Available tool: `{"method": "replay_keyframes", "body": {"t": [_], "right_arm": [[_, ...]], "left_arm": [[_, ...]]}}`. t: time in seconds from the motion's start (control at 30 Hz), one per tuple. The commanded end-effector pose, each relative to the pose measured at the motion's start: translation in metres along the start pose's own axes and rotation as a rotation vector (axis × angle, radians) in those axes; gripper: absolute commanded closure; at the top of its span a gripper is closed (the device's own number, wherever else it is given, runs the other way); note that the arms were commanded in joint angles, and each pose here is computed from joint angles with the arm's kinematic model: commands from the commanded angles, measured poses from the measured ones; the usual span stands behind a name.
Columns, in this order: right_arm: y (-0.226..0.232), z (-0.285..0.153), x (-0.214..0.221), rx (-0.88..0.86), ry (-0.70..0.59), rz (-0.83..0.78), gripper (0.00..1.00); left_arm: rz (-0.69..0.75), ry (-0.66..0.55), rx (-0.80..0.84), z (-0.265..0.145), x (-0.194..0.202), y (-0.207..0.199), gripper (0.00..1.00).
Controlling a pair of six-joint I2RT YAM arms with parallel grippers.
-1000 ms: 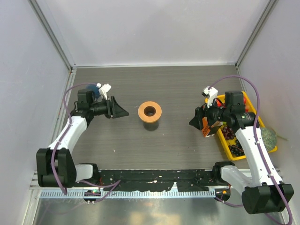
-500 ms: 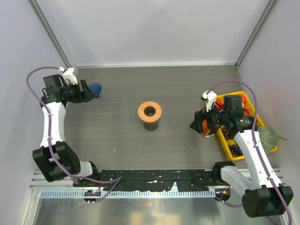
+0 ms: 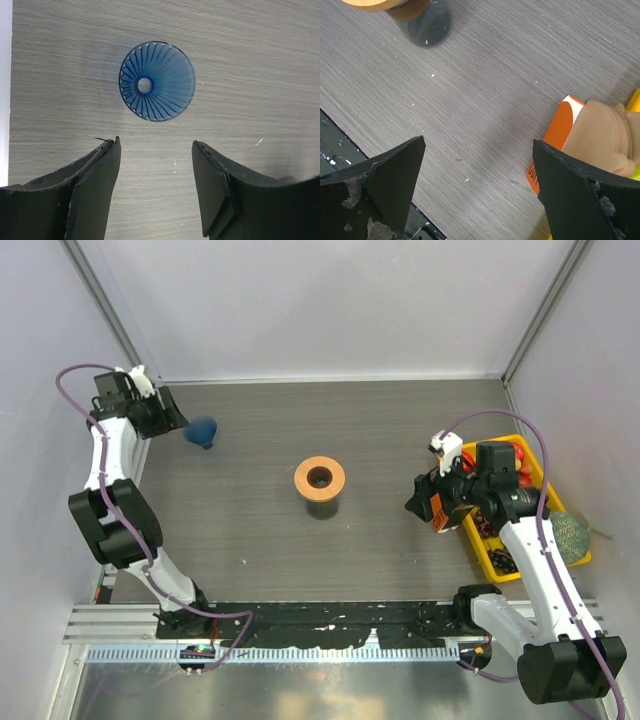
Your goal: Place the coffee filter in the dripper
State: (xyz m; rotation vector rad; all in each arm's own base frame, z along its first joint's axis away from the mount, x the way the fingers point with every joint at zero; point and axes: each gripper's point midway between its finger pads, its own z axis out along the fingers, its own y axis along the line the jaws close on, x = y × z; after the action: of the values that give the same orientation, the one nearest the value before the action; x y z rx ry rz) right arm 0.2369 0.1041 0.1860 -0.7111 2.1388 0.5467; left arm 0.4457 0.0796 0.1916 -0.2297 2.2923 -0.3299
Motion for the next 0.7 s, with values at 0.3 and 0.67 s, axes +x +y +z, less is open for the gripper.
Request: {"method": "replay_keyframes", "body": {"t": [0.3, 0.67], "right_arm": [[-0.005, 0.007, -0.01, 0.006, -0.014, -0.012, 0.05], [-0.009, 0.013, -0.01, 0.003, 0.006, -0.001, 0.05]], "left_arm": [[-0.09, -0.035, -0.041, 0.059, -0.016, 0.03, 0.44], [-0.122, 0.006, -0.028, 0.095, -0.002, 0.039, 0.53]]}}
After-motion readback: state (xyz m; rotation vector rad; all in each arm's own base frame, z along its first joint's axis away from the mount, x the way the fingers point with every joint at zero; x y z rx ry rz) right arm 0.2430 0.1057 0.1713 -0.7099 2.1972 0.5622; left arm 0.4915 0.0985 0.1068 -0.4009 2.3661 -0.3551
